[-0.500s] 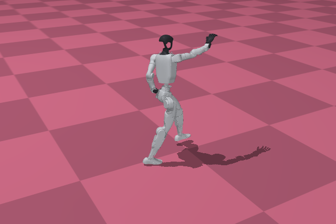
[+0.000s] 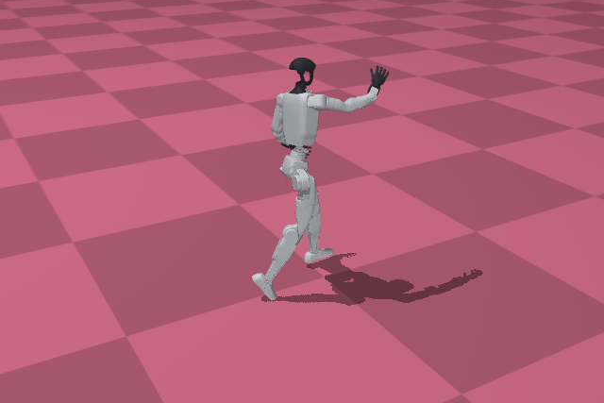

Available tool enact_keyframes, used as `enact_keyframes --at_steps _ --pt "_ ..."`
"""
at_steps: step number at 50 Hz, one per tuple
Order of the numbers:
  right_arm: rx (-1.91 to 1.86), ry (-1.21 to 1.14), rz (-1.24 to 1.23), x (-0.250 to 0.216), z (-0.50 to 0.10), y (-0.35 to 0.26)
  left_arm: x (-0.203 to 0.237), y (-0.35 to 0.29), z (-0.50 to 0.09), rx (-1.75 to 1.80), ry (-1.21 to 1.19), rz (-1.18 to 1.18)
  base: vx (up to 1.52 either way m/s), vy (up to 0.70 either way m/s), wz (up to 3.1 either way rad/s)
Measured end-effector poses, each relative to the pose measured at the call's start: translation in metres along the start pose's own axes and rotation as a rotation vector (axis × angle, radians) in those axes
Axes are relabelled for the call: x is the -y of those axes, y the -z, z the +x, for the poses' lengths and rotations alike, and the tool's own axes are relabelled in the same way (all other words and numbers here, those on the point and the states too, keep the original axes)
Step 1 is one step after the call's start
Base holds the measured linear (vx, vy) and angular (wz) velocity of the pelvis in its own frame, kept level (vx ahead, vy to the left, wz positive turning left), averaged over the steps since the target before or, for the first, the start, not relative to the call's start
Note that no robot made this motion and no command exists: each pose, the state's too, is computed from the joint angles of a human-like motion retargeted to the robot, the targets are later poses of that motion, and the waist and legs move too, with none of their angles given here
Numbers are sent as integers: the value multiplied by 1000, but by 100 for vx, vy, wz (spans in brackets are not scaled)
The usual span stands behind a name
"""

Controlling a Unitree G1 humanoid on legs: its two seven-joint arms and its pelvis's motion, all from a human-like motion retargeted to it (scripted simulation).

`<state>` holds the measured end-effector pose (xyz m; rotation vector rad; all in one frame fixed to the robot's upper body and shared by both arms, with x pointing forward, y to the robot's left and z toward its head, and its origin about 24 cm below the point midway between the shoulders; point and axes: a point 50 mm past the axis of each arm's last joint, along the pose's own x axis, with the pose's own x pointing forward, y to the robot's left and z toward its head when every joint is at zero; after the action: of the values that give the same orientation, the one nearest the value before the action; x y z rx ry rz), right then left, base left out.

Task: Kungfu

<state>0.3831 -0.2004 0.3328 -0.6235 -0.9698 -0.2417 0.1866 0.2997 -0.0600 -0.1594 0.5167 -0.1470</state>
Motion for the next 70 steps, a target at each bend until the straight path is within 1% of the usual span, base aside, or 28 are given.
enact_keyframes --at_steps 2,4,7,10,15,17,20,23,25,28,32,38,43,46,49,50,52,53,55,57,59,61,63,65,67,70 --pt "88 -35 202 -12 1 -19 5 -34 27 87 -29 129 38 44 30" --pt "191 -42 366 -21 0 -41 20 -73 54 221 -47 179 42 33 59" --pt "353 -9 521 -28 -6 -76 54 -138 87 453 -63 207 49 27 70" --pt "473 17 677 -40 -13 -111 97 -195 103 661 -19 230 47 35 72" --pt "598 -123 990 -52 -14 -159 173 -282 93 1011 159 256 41 20 58" --pt "653 -201 1049 -54 -15 -174 200 -309 79 1145 244 250 41 11 45" --pt "749 -292 1071 -53 -19 -194 237 -342 50 1348 383 251 48 5 54" --pt "831 -350 1085 -51 -24 -209 263 -365 18 1538 473 277 48 -2 55" --pt "879 -378 1086 -48 -26 -216 273 -375 -3 1661 492 300 55 -7 44" --pt "920 -367 1038 -41 -27 -217 289 -380 -24 1798 477 296 51 -7 35" --pt "914 -334 1003 -33 -22 -214 306 -380 -40 1897 505 270 55 -14 40" --pt "944 -314 995 -30 -22 -217 307 -380 -36 1881 468 223 66 -21 37" --pt "900 -293 1020 -39 -24 -211 289 -375 -26 1859 370 264 74 -30 -3" --pt "819 -273 1038 -49 -31 -192 258 -359 2 1747 212 362 74 -31 -29" --pt "666 -247 971 -63 -41 -158 211 -321 51 1444 -19 545 44 -22 8" --pt "591 -239 940 -65 -45 -141 193 -301 69 1301 -72 626 67 -30 -15" --pt "373 -240 890 -71 -72 -92 160 -232 104 913 -66 735 83 -32 -28" --pt "258 -235 878 -71 -89 -66 143 -194 113 714 -27 766 65 -25 -27" --pt "50 -233 875 -70 -126 -25 105 -128 111 392 22 793 41 -14 -39" --pt "-170 -239 871 -67 -173 12 63 -69 90 132 -1 819 31 -7 -81" --pt "-448 -247 825 -59 -236 46 30 -7 56 -115 -62 823 42 -7 -99" --pt "-788 -279 728 -44 -314 71 15 58 11 -343 -79 776 50 -5 -118" --pt "-1165 -370 595 -22 -401 78 13 116 -44 -543 -56 691 44 -1 -123" --pt "-1502 -551 476 4 -483 61 19 160 -100 -719 -17 590 44 3 -111" --pt "-1812 -732 403 27 -553 25 37 193 -148 -865 43 487 30 4 -84" --pt "-2104 -941 470 53 -623 -45 70 224 -219 -1022 145 346 31 1 -11"
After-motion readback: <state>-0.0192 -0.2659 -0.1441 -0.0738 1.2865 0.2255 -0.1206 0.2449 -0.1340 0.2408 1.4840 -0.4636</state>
